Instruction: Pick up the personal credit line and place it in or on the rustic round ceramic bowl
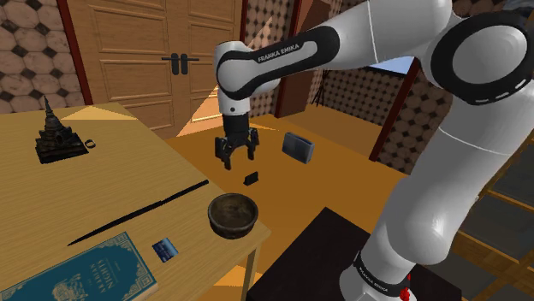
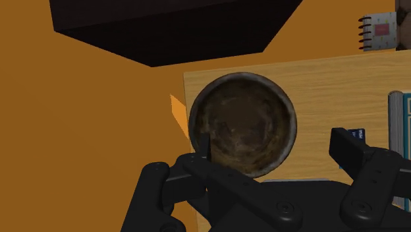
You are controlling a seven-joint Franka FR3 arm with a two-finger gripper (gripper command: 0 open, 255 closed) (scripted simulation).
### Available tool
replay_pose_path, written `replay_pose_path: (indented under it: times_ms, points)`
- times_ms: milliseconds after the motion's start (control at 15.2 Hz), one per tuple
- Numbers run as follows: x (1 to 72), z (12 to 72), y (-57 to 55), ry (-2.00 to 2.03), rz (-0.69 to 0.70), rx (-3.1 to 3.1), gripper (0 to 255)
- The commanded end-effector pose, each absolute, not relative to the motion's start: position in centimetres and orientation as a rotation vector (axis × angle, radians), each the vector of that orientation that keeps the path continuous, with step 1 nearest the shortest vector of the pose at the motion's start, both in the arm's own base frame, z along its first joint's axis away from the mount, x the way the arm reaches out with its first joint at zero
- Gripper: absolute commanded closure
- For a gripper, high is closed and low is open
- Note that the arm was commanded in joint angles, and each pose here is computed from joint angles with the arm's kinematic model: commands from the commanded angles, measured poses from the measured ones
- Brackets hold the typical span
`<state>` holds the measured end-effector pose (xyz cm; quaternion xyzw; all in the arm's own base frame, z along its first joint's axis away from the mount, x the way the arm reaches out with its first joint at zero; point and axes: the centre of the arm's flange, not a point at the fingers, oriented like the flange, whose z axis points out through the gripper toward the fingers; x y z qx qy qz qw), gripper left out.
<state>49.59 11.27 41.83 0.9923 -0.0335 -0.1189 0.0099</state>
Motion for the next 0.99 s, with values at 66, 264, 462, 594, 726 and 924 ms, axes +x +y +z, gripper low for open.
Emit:
replay_pose_path:
  times_ms: [66,264,462,594,726,924]
  points:
    - [51.5,38.9,13.7,-0.096,-0.432,3.094,0]
    - [53.5,35.8,15.9,-0.087,-0.490,3.088,0]
    - [55.4,32.7,18.2,-0.078,-0.549,3.082,0]
    - [56.6,30.6,19.7,-0.072,-0.588,3.076,0]
    - [57.7,28.5,21.2,-0.065,-0.627,3.071,0]
    - [59.3,25.2,23.6,-0.056,-0.685,3.062,0]
